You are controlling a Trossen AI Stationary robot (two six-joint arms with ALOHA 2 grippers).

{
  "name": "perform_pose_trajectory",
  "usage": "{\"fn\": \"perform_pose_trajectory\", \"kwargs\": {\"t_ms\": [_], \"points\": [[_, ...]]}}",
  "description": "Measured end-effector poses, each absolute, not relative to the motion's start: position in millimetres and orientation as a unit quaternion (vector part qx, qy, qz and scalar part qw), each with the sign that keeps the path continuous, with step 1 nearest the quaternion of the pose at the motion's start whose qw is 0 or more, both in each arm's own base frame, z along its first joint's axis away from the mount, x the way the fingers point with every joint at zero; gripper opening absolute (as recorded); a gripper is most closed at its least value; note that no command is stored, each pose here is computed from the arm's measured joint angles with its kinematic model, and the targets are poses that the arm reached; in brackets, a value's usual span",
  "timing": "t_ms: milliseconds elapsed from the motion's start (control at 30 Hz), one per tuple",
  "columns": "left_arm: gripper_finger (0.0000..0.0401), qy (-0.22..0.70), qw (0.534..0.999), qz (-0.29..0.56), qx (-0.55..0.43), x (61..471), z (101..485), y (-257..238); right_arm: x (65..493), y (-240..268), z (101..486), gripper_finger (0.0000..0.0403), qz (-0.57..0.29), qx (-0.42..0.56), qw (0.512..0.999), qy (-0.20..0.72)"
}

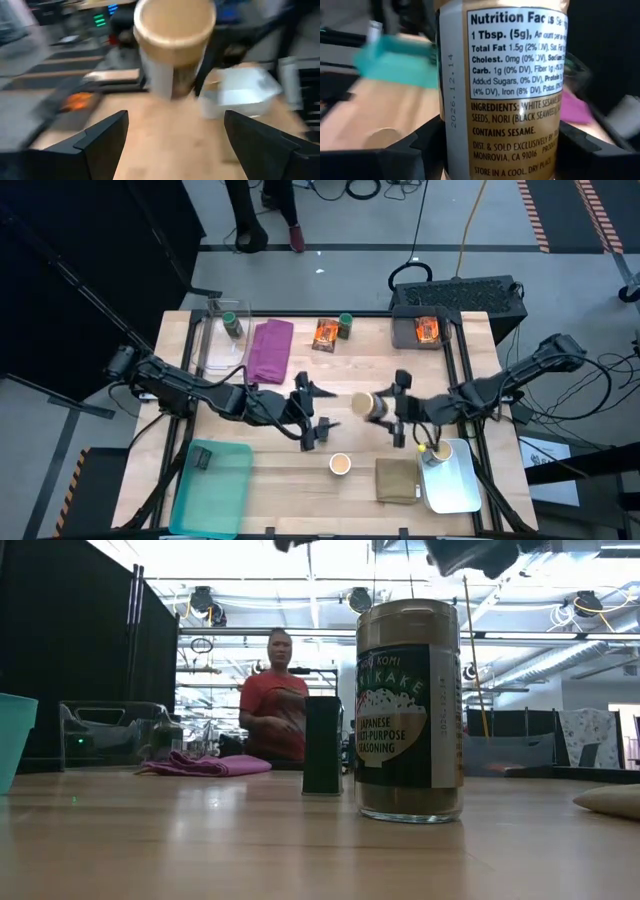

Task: Sort spices by type
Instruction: Put the left golden seasoning bottle into the white bin

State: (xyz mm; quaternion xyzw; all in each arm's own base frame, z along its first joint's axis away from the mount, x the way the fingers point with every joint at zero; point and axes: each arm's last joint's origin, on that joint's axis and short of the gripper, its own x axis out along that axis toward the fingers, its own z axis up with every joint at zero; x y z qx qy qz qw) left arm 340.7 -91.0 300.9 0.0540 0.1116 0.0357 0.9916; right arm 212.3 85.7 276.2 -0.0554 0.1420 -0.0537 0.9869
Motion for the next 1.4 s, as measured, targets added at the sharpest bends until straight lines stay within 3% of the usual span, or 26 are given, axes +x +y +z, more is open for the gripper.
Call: {"fn": "perform_pose_trajectory", "kwargs": {"t_ms": [133,400,867,1400], "points": [[0.0334,0.065,0.997,-0.024,0.044,350,301,-97,206,97,249,0.0247,-0.017,-0.055,0.995,0.079],[0.0334,0.004,0.998,-0.047,0.035,375,283,-96,203,106,246,0.0247,0.0,-0.069,0.998,-0.006],[0.0334,-0.134,0.985,-0.09,0.059,400,266,-80,206,102,245,0.0247,-0.014,-0.077,0.997,-0.004],[0.0334,-0.136,0.984,-0.092,0.064,403,265,-69,212,91,252,0.0247,-0.03,-0.079,0.996,-0.035]]}}
